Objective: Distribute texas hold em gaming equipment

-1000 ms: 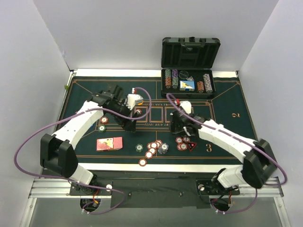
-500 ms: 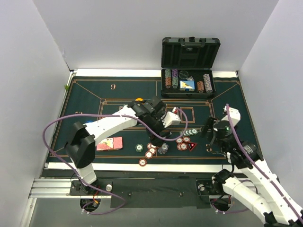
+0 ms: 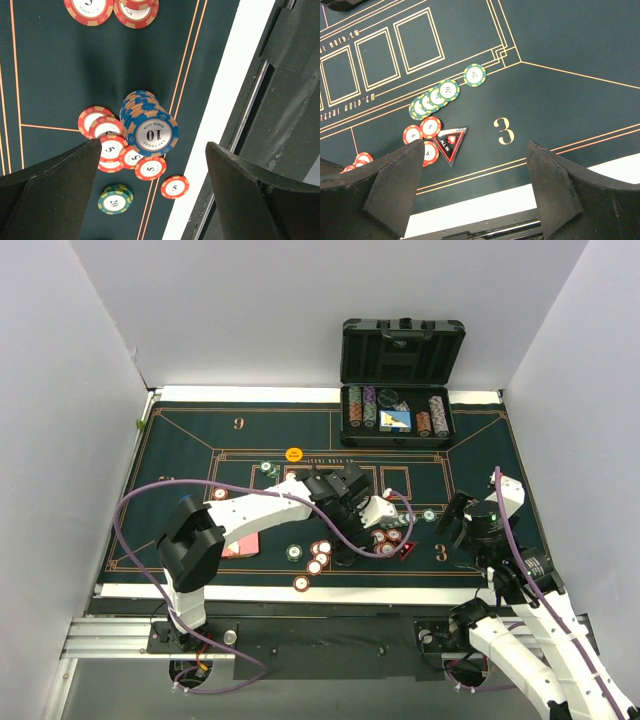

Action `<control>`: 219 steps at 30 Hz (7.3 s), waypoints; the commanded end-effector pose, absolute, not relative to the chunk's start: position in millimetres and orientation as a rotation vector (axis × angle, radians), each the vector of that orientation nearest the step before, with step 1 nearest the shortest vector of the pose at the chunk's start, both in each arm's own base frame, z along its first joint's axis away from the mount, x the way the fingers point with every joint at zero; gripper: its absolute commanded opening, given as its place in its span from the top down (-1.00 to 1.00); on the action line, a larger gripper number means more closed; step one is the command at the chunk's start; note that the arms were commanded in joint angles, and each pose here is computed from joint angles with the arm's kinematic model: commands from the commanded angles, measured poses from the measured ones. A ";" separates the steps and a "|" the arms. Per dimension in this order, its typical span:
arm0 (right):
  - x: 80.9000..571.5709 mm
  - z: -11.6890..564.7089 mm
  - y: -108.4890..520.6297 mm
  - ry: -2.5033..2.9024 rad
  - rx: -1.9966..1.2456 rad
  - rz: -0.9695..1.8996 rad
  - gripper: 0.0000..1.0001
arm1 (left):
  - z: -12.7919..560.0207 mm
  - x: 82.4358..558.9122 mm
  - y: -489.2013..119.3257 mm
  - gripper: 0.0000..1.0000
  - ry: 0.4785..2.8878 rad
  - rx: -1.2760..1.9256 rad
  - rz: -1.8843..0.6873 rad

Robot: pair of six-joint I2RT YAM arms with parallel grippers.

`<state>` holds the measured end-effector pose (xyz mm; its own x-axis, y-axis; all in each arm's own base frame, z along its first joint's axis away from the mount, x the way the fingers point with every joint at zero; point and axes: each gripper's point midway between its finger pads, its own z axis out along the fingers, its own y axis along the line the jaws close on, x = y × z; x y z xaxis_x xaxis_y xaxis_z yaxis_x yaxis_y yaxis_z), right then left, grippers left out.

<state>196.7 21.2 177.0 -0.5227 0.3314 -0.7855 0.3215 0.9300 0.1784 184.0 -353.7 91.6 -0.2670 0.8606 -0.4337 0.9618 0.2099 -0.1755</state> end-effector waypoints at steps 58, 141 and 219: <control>194.8 164.3 19.3 2.205 0.440 -0.013 -0.52 | 107.7 192.5 -359.3 0.56 2.107 1.790 -0.511; 193.1 167.5 18.9 2.199 0.441 -0.010 -0.52 | 149.8 259.6 -251.4 -0.81 2.211 1.361 -0.509; 183.3 189.2 0.4 2.124 0.484 -0.057 -0.53 | 70.5 186.1 -363.5 0.56 2.112 1.810 -0.568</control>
<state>185.5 8.7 184.5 -0.5089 0.3185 -0.7997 0.3294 0.9304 0.1609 187.9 -359.0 48.8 -0.1891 0.8866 -0.4221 0.9814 0.1565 -0.1108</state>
